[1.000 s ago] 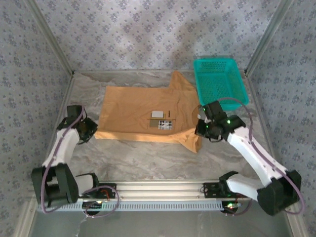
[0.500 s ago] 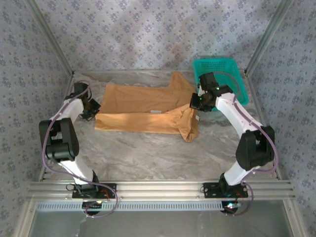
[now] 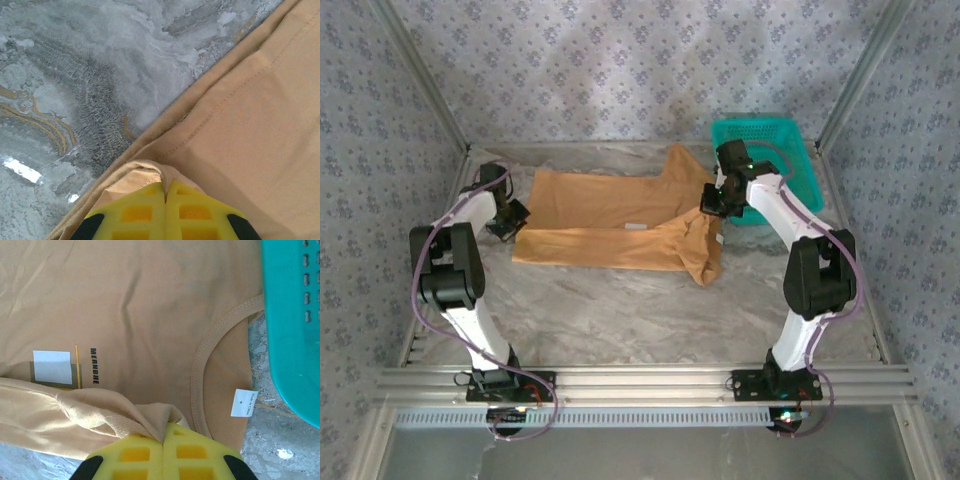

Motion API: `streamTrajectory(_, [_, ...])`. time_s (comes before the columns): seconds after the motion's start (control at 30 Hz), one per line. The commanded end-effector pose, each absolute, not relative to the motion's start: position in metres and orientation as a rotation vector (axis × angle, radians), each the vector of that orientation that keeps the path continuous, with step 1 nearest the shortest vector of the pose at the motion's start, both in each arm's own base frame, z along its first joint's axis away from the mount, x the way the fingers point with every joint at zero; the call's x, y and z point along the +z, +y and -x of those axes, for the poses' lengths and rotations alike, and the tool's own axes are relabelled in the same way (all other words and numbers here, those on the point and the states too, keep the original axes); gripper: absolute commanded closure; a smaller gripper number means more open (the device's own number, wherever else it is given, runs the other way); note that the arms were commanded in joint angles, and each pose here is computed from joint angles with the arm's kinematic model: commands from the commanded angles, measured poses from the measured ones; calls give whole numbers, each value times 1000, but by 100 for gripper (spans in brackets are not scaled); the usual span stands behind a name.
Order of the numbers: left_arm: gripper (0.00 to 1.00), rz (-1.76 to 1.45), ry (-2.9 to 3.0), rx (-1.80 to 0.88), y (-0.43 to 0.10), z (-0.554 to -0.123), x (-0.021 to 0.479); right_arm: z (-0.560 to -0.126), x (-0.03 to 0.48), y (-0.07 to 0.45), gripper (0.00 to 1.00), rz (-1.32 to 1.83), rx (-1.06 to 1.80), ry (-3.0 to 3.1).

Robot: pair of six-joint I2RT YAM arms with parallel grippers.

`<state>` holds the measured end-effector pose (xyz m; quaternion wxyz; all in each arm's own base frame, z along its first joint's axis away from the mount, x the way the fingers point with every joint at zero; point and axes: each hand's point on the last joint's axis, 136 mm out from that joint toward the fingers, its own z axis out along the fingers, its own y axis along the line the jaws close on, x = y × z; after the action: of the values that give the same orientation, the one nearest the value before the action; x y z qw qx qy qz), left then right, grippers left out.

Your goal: Fold the inside-out t-shirt

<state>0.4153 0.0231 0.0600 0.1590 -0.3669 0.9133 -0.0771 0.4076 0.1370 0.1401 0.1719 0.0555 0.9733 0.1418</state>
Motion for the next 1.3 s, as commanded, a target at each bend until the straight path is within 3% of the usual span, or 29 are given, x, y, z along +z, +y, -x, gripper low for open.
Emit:
streamTrajectory(0.0, [100,1010,2557,-207,27,-415,95,-402,176,132,100,-136,419,2701])
streamTrajectory(0.2, [100,966,2395,-268,30,-411,182,-395,275,117,100,-132,432,2442])
streamTrajectory(0.33, [100,876,2123,-356,34,-392,293,-366,378,101,100,-117,453,2164])
streamTrajectory(0.47, [100,767,1750,-403,41,-338,422,-322,465,91,100,-77,511,1949])
streamTrajectory(0.67, [100,639,1444,-402,38,-254,540,-250,555,76,100,-26,533,1703])
streamTrajectory(0.8, [100,582,1365,-411,33,-231,576,-224,591,61,100,-34,482,1591])
streamTrajectory(0.93, [100,567,1353,-407,33,-234,587,-230,602,53,100,-39,407,1576])
streamTrajectory(1.13, [100,592,1416,-352,43,-271,570,-283,583,45,100,-83,314,1654])
streamTrajectory(1.27, [100,619,1522,-309,51,-326,531,-340,553,36,100,-139,308,1740])
